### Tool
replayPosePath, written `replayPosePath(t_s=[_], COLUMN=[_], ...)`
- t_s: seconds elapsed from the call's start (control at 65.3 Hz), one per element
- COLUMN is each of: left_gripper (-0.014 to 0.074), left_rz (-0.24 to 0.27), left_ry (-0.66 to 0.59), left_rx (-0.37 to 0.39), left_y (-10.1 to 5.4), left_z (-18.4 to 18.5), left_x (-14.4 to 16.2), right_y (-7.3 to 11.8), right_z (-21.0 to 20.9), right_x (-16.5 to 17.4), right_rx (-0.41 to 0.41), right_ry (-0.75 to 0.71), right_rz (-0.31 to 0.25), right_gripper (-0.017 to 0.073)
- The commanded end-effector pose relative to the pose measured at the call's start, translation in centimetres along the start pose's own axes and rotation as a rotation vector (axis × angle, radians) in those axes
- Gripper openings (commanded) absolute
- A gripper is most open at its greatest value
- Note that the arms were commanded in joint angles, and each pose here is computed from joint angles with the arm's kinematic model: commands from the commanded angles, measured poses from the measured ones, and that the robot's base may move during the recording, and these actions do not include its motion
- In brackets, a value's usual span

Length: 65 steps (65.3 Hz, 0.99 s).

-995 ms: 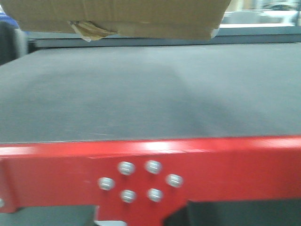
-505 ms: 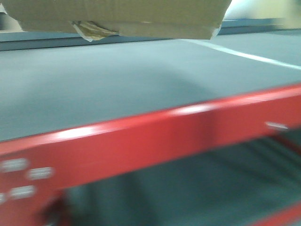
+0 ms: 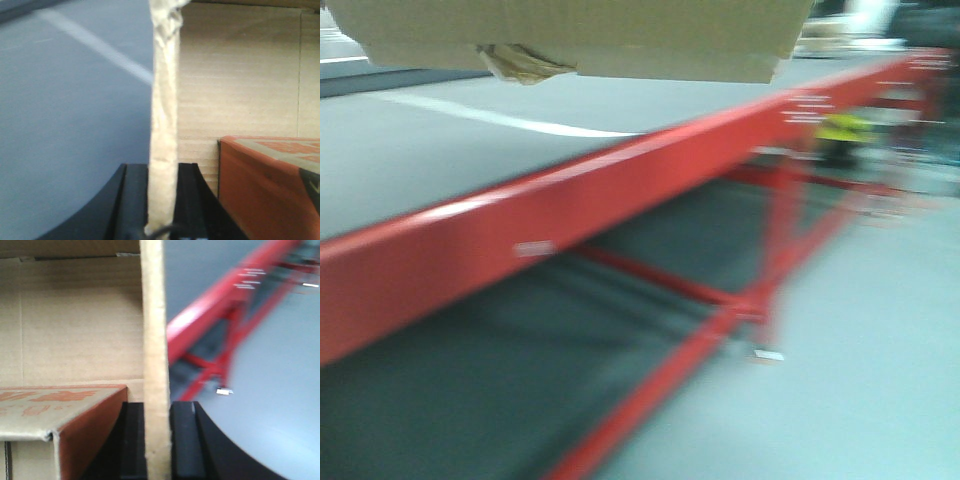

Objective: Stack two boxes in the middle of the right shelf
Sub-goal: 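Drive and turn the base toward the steel shelf rack, holding boxes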

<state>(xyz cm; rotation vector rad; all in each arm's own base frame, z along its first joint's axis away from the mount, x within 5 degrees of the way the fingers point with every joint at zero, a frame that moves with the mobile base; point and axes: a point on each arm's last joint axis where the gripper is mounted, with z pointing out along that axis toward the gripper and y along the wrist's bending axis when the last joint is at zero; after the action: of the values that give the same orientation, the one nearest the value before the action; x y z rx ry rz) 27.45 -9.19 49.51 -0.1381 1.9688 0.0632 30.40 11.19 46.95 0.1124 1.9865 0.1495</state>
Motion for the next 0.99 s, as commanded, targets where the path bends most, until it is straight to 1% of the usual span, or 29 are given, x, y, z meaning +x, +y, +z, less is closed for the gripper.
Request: replayPosePath(t_s=[0.0,0.98], left_gripper=[-0.0111,-0.0111], left_rz=[-0.001,-0.001], left_ry=[-0.047,-0.047], left_rx=[-0.018,-0.018], left_y=[0.57,0.57], left_z=[-0.58,-0.58], left_x=[-0.72,-0.72], right_y=[-0.30,-0.30], right_z=[-0.65,-0.65], right_x=[-0.95,-0.95], right_rx=[0.002,0.002], right_ry=[-0.063,-0.063], right_rz=[-0.013,-0.013], right_gripper=[-0.0154,-0.0154])
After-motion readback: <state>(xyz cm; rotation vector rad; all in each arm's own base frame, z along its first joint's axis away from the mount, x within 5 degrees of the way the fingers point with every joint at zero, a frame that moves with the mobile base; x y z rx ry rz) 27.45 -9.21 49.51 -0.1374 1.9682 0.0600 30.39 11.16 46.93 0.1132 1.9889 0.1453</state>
